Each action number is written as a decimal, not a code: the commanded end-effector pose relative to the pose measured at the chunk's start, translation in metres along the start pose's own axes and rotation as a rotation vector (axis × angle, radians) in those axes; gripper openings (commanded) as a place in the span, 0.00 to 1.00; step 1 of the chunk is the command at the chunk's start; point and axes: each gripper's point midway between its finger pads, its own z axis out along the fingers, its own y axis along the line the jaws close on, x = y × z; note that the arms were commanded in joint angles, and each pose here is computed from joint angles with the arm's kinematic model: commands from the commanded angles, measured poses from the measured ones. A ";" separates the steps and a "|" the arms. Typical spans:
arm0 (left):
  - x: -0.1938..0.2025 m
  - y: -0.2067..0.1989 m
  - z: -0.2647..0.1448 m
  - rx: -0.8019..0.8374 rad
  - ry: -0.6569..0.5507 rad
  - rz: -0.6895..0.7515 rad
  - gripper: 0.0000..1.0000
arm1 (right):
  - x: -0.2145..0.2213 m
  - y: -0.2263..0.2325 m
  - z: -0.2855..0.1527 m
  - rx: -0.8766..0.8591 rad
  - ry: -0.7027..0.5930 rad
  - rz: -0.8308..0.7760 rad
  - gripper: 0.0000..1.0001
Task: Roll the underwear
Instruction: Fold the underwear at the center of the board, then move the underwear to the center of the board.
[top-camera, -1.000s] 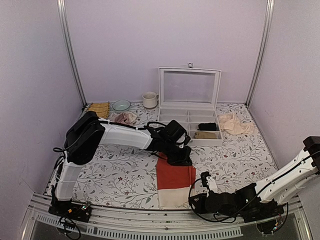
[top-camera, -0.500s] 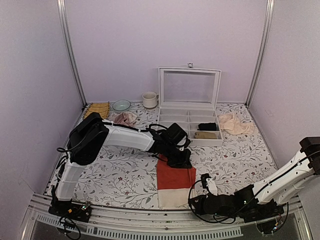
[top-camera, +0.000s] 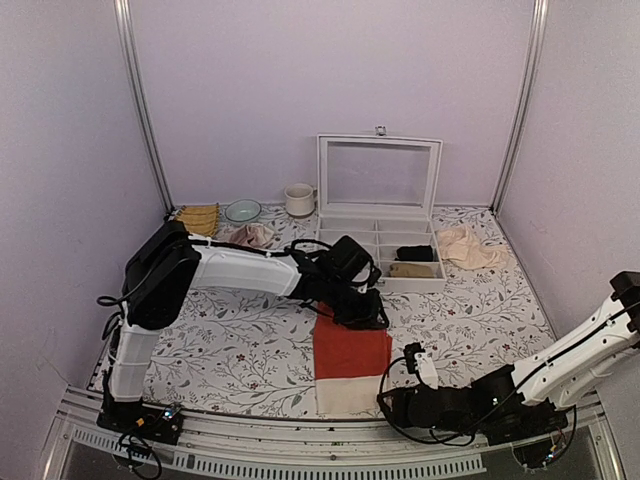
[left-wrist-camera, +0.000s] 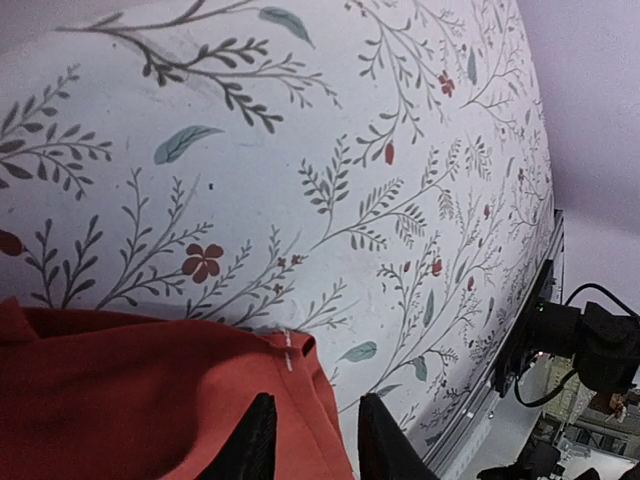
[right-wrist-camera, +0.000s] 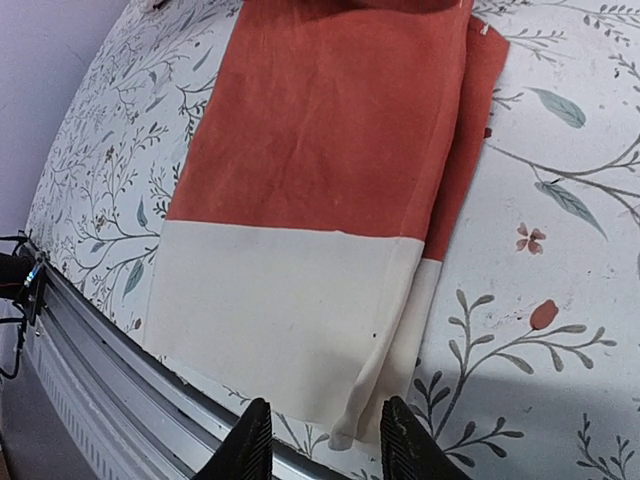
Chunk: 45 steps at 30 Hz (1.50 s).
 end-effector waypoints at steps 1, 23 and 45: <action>-0.006 -0.028 -0.030 0.028 -0.053 0.053 0.30 | -0.031 0.007 -0.029 -0.028 -0.078 0.023 0.38; 0.019 0.000 0.014 -0.110 0.048 0.010 0.25 | -0.046 -0.047 -0.050 -0.007 -0.179 0.168 0.41; 0.029 -0.016 -0.031 -0.111 -0.037 0.035 0.24 | 0.000 -0.005 -0.008 -0.088 -0.021 0.142 0.45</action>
